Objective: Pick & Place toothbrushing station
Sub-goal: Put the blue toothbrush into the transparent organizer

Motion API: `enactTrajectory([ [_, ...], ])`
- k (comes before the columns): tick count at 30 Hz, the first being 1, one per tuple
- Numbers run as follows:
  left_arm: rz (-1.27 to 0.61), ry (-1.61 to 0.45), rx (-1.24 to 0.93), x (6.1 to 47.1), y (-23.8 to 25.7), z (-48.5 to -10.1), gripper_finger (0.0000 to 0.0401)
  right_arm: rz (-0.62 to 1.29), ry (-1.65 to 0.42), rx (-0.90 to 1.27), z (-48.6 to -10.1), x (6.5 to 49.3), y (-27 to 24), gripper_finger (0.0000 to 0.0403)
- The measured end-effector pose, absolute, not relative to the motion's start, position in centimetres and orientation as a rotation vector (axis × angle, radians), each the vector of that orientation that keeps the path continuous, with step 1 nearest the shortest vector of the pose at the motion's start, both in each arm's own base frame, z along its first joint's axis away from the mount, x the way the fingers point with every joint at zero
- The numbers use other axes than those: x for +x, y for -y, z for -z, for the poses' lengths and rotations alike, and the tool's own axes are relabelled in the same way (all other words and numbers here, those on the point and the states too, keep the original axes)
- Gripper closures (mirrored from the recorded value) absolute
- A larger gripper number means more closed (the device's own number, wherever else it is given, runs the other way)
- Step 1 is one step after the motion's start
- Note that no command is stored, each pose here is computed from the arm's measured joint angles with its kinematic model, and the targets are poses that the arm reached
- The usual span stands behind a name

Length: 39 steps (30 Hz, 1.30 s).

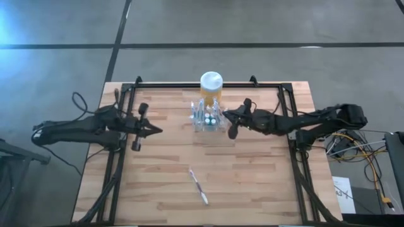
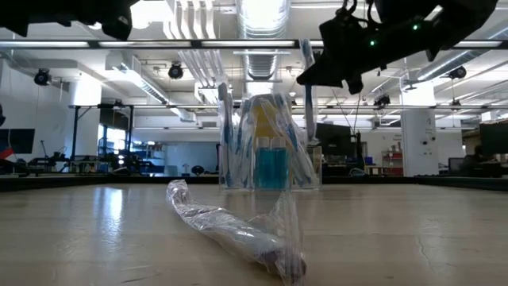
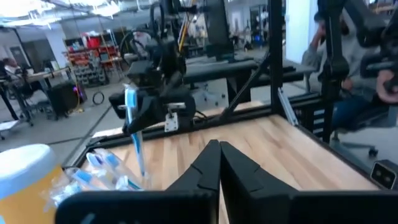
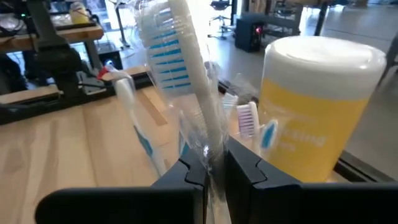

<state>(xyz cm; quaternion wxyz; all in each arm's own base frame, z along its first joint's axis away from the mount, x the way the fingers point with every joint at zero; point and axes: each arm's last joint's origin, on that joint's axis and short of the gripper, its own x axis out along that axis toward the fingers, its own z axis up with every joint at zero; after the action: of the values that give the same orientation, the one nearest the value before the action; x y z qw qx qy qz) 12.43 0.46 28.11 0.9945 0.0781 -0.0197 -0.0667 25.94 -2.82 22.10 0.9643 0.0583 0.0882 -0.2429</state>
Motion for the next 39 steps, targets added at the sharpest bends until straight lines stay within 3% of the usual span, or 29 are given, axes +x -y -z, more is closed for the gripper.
enactTrajectory([
  [11, 0.153, 0.123, 0.124, 10.5, -0.2, -27.7, 0.0393, 0.557, -0.232, 0.195, -19.4, 27.2, 4.1, 0.038],
  [24, 0.152, 0.082, 0.119, 10.7, -0.2, -26.6, 0.0392, 0.581, -0.326, 0.223, -15.7, 28.5, 4.4, 0.0379],
  [39, 0.153, 0.073, 0.114, 10.7, -0.2, -26.5, 0.0395, 0.549, -0.34, 0.225, -15.9, 28.3, 4.3, 0.0376],
])
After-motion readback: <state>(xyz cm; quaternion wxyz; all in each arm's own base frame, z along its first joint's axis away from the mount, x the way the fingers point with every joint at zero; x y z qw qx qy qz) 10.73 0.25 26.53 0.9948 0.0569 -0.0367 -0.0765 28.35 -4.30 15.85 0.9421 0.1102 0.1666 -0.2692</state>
